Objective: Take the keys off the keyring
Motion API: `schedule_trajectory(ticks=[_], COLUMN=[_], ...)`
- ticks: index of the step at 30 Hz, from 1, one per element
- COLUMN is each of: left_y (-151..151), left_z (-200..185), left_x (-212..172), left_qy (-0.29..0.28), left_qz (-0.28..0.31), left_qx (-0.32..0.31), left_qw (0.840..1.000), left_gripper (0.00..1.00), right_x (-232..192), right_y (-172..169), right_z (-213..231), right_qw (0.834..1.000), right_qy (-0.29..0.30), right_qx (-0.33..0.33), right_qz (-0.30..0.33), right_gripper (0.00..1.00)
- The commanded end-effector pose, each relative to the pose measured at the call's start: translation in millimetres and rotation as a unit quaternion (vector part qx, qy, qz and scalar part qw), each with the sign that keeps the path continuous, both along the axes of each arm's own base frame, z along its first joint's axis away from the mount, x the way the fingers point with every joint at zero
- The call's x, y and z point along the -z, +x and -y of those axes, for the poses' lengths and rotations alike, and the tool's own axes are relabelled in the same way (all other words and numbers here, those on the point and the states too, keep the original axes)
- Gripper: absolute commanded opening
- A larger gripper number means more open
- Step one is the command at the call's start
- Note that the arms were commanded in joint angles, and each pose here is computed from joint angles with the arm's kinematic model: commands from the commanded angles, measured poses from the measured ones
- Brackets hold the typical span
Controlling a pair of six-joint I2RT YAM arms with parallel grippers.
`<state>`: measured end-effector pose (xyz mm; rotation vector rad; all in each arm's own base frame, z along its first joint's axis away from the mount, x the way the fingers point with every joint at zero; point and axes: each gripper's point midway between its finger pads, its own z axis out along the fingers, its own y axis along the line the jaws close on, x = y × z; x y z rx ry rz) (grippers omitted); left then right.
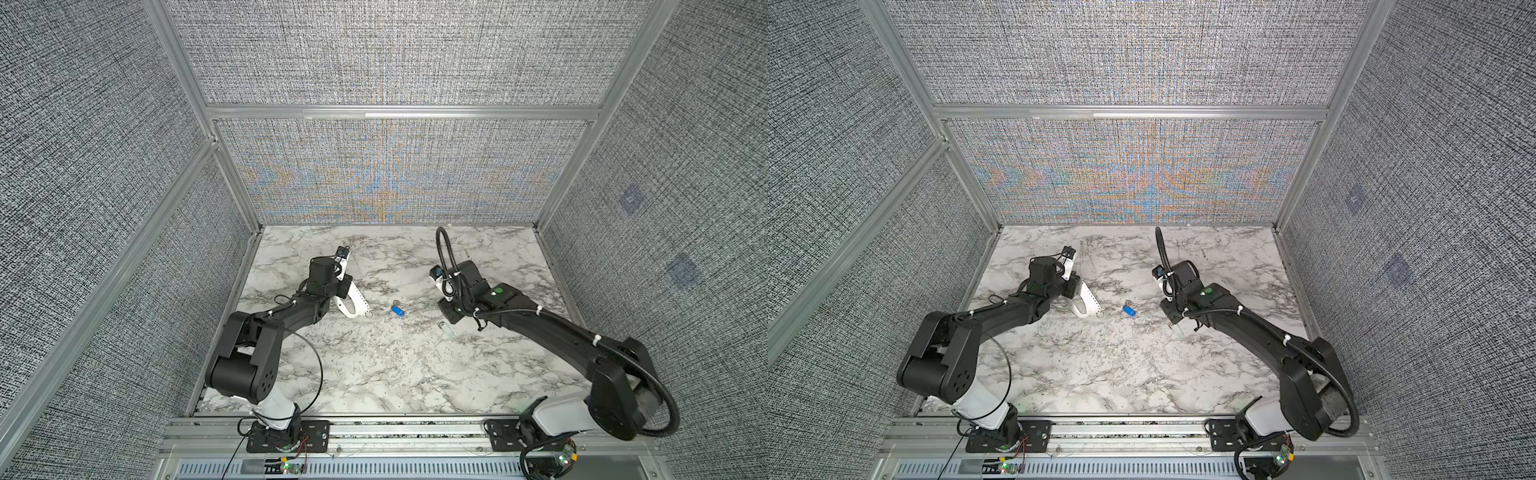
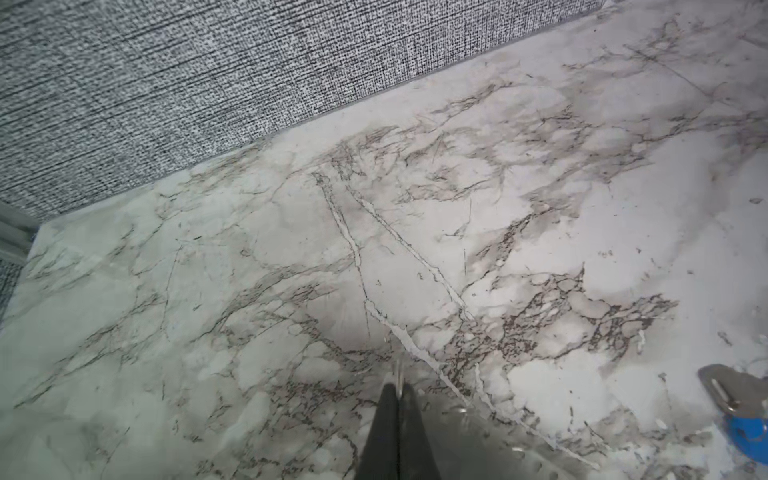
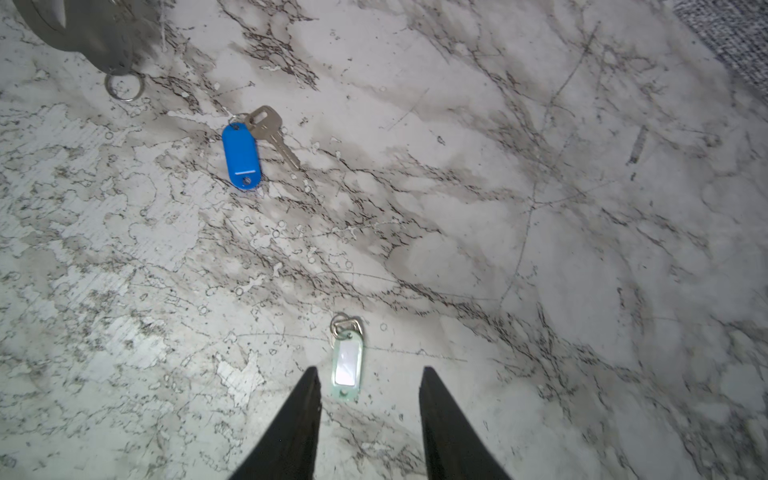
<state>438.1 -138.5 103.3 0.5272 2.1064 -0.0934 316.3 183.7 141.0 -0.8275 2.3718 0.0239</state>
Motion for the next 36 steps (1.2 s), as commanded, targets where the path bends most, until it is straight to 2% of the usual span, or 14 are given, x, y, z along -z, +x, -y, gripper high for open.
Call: schedule_trajectory(ticks=[1, 4, 6, 12, 15, 18, 21, 22, 24, 29, 33, 36], left_y=[7.8, 14.9, 20.3, 30.6, 33.2, 26.9, 6.2, -2.0, -22.0, -62.4, -72.7, -74.8], left_z=[-6.0, -10.8, -14.7, -21.5, -25.3, -28.9, -39.2, -43.9, -61.4, -118.0, -145.8, -145.4], left_x=[13.3, 16.7, 19.2, 21.1, 4.3, -24.6, -53.3, -57.0, -72.4, -61.7, -40.2, -37.3], left_qy=[0.029, 0.027, 0.031, 0.022, 0.014, -0.004, -0.030, -0.037, -0.047, -0.053, -0.056, -0.056], left_qz=[-0.026, -0.034, -0.037, -0.043, -0.024, 0.010, 0.060, 0.072, 0.119, 0.175, 0.188, 0.221], left_qx=[0.007, 0.002, -0.003, -0.007, -0.018, -0.032, -0.057, -0.067, -0.102, -0.212, -0.265, -0.250], left_qw=[0.999, 0.999, 0.999, 0.999, 0.999, 0.999, 0.996, 0.994, 0.987, 0.960, 0.944, 0.941], left_gripper=[0.00, 0.00, 0.11, 0.28, 0.35, 0.41, 0.47, 0.48, 0.51, 0.60, 0.62, 0.64], right_x=[-14.8, -19.9, -14.9, -24.3, -32.2, -39.9, -47.7, -49.0, -46.6, -15.9, 7.5, 17.9], right_y=[2.1, -4.8, -10.5, -19.7, -21.0, -15.5, -1.9, 3.6, 14.6, 32.2, 46.7, 46.6], right_z=[17.4, 30.1, 40.9, 60.6, 71.3, 88.9, 114.0, 123.7, 149.7, 212.2, 219.0, 208.7], right_qw=[0.998, 0.997, 0.996, 0.992, 0.989, 0.982, 0.966, 0.958, 0.939, 0.895, 0.887, 0.882], right_qy=[0.013, 0.016, 0.014, 0.032, 0.040, 0.044, 0.054, 0.061, 0.082, 0.081, 0.080, 0.117], right_qx=[0.047, 0.062, 0.077, 0.105, 0.119, 0.148, 0.197, 0.220, 0.269, 0.370, 0.358, 0.332], right_qz=[0.031, 0.046, 0.049, 0.057, 0.074, 0.106, 0.157, 0.174, 0.197, 0.235, 0.281, 0.314], right_gripper=[0.48, 0.52, 0.55, 0.59, 0.63, 0.74, 0.95, 0.99, 0.99, 0.99, 0.99, 0.99])
